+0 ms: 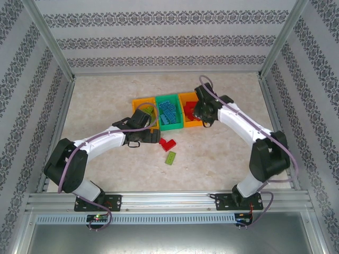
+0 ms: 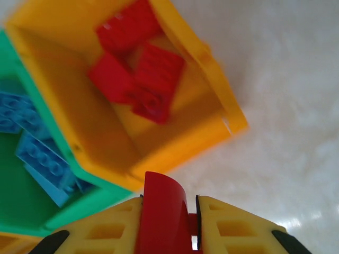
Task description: Sort the legos into containers by color
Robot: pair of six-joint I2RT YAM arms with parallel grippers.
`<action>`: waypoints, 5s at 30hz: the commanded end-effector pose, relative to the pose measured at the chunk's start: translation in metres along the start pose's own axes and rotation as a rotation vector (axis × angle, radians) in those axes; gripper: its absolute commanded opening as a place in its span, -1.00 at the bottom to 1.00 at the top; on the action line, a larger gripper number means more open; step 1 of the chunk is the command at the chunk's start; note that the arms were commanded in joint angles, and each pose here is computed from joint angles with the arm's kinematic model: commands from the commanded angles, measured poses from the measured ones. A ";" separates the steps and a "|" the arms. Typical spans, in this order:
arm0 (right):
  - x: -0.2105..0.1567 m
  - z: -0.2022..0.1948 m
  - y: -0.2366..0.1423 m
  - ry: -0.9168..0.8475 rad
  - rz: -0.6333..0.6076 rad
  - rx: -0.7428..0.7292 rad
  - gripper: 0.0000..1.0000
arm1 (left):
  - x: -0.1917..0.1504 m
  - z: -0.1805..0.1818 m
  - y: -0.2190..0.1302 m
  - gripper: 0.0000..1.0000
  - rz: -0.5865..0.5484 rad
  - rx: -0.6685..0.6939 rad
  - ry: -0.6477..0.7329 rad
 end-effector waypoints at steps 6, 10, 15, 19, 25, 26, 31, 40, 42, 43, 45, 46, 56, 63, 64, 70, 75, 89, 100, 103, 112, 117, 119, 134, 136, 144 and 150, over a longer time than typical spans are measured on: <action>0.046 0.045 0.053 -0.286 0.003 -0.063 -0.45 | 0.004 -0.010 -0.001 0.99 0.020 0.000 0.009; 0.055 0.051 0.070 -0.292 0.001 -0.070 -0.33 | 0.003 -0.010 0.000 0.99 0.029 0.006 0.012; 0.061 0.058 0.081 -0.314 0.016 -0.061 -0.01 | 0.004 -0.016 0.003 0.99 0.043 -0.008 0.026; 0.062 0.060 0.076 -0.327 0.014 -0.044 0.24 | 0.002 -0.026 0.007 0.99 0.055 -0.023 0.055; 0.055 0.057 0.049 -0.311 -0.008 0.028 0.49 | 0.002 -0.046 0.008 0.99 0.061 -0.053 0.127; 0.053 0.055 0.045 -0.313 -0.010 0.039 0.54 | 0.002 -0.050 0.007 0.99 0.059 -0.060 0.144; 0.040 0.040 0.027 -0.327 -0.019 0.063 0.62 | -0.005 -0.061 0.008 1.00 0.088 -0.070 0.170; 0.019 0.005 0.007 -0.357 -0.041 0.037 0.68 | -0.034 -0.088 0.003 0.99 0.162 -0.102 0.196; 0.017 0.000 0.005 -0.359 -0.049 0.033 0.71 | -0.039 -0.101 0.004 0.99 0.177 -0.108 0.228; 0.016 -0.002 0.004 -0.358 -0.054 0.033 0.73 | -0.041 -0.105 0.006 0.98 0.188 -0.099 0.239; 0.016 -0.008 0.003 -0.351 -0.058 0.031 0.79 | -0.045 -0.112 0.013 0.95 0.226 -0.071 0.252; 0.016 -0.011 0.002 -0.346 -0.061 0.031 0.82 | -0.048 -0.114 0.017 0.93 0.245 -0.056 0.258; 0.019 -0.039 -0.005 -0.277 -0.077 0.041 0.94 | -0.062 -0.132 0.035 0.74 0.333 0.003 0.274; 0.020 -0.054 -0.011 -0.255 -0.092 0.034 0.96 | -0.064 -0.135 0.046 0.06 0.372 0.054 0.295; 0.020 -0.056 -0.012 -0.256 -0.095 0.032 0.96 | -0.064 -0.136 0.047 -0.03 0.375 0.053 0.298; 0.020 -0.068 -0.013 -0.229 -0.099 0.018 0.96 | -0.067 -0.135 0.040 -0.32 0.380 0.049 0.300; 0.014 -0.071 -0.009 -0.217 -0.078 0.029 0.96 | -0.054 -0.134 0.009 -0.37 0.313 0.048 0.290; -0.039 -0.052 -0.010 -0.341 -0.061 0.066 0.96 | 0.063 -0.035 -0.048 -0.32 0.111 0.165 0.044; -0.125 -0.043 -0.005 -0.762 0.024 0.147 0.96 | 0.123 0.022 -0.008 -0.27 0.120 0.140 -0.103; -0.140 -0.043 -0.004 -0.843 0.045 0.167 0.96 | 0.132 0.031 0.003 -0.17 0.133 0.144 -0.132; -0.172 -0.024 0.012 -0.958 0.110 0.218 0.96 | 0.144 0.038 0.019 0.08 0.127 0.164 -0.175; -0.183 -0.009 0.026 -1.041 0.173 0.210 0.96 | 0.139 0.036 0.008 0.49 0.105 0.147 -0.190; -0.185 -0.005 0.032 -1.055 0.182 0.202 0.96 | 0.134 0.037 -0.001 0.71 0.085 0.141 -0.191; -0.194 0.017 0.075 -1.142 0.213 0.125 0.87 | 0.089 0.043 -0.051 0.99 -0.010 0.141 -0.231; -0.194 0.017 0.078 -1.145 0.216 0.117 0.77 | 0.085 0.044 -0.053 0.99 -0.008 0.149 -0.234; -0.189 -0.003 0.065 -1.157 0.191 0.072 0.14 | 0.075 0.048 -0.059 0.99 0.000 0.188 -0.230; -0.170 -0.019 0.031 -1.123 0.119 0.108 0.11 | 0.070 0.049 -0.057 0.99 0.018 0.194 -0.219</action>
Point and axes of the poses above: each hand's point on the last joint's axis, 136 mm out from that joint toward the fingers, its own y axis out along the fingers, its own z axis along the line the jaws close on, x = y × z, the point moved 10 cm from there along -y, back along the fingers, and after that the axes turned 9 degrees about y, right-handed, at the moved point
